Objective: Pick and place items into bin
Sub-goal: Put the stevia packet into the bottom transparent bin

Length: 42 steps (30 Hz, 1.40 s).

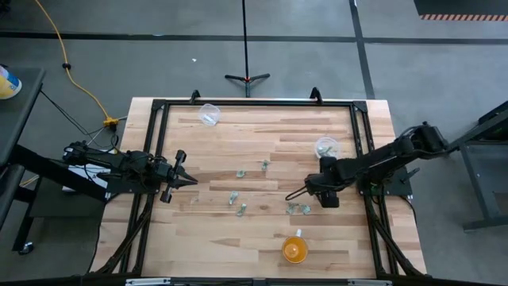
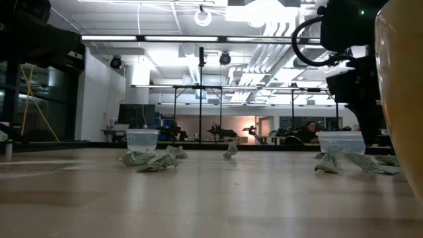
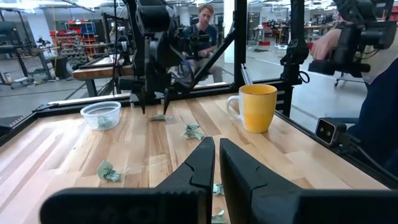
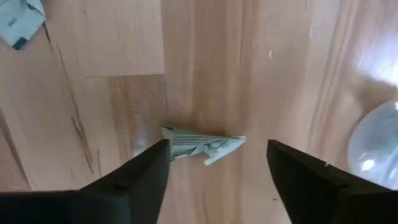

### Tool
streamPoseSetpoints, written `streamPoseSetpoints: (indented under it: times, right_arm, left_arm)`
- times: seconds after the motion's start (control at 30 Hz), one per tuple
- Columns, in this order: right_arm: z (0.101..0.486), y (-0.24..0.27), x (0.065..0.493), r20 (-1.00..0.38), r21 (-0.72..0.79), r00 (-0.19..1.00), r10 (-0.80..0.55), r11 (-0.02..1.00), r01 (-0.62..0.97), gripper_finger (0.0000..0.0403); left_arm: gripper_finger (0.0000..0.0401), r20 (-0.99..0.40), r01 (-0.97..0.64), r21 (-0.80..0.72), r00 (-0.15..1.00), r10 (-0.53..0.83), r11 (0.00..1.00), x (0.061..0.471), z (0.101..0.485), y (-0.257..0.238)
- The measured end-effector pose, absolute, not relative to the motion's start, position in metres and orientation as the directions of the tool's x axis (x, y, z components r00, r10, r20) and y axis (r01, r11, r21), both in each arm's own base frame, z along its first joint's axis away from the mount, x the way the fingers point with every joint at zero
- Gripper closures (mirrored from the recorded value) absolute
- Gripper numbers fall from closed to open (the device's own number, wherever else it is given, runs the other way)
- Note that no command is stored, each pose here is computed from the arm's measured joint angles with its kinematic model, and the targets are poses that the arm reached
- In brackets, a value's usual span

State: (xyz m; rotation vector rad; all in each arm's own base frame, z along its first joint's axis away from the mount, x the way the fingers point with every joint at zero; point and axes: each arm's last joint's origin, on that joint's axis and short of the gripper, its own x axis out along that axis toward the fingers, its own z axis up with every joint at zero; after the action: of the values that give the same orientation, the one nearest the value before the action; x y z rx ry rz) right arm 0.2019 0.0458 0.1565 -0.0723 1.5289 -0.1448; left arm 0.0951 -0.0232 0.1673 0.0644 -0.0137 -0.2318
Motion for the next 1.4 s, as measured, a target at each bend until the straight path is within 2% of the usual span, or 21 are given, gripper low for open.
streamPoseSetpoints:
  times: [0.2,0.43,0.73,0.93,1.23,1.4]
  right_arm:
    - [0.154,0.047,0.202,-0.995,-0.095,0.035,-0.097,0.993,0.066,0.0106]
    - [0.135,0.045,0.192,-0.995,-0.085,0.042,-0.088,0.995,0.056,0.0104]
    - [0.133,0.044,0.191,-0.995,-0.085,0.038,-0.088,0.994,0.073,0.0112]
    - [0.133,0.044,0.191,-0.996,-0.080,0.036,-0.082,0.995,0.067,0.0159]
    - [0.133,0.045,0.191,-0.996,-0.076,0.034,-0.078,0.996,0.047,0.0254]
    - [0.144,0.045,0.198,-0.992,-0.119,0.041,-0.119,0.993,0.019,0.0303]
  left_arm:
    - [0.0339,0.006,0.229,0.065,0.973,-0.230,0.971,0.095,0.167,-0.023]
    - [0.0339,0.006,0.229,0.065,0.973,-0.230,0.971,0.095,0.167,-0.023]
    - [0.0339,0.006,0.229,0.065,0.973,-0.230,0.971,0.095,0.167,-0.023]
    - [0.0339,0.006,0.229,0.065,0.973,-0.230,0.971,0.095,0.167,-0.023]
    - [0.0339,0.006,0.229,0.065,0.973,-0.230,0.971,0.095,0.167,-0.023]
    - [0.0339,0.006,0.229,0.065,0.973,-0.230,0.971,0.095,0.167,-0.023]
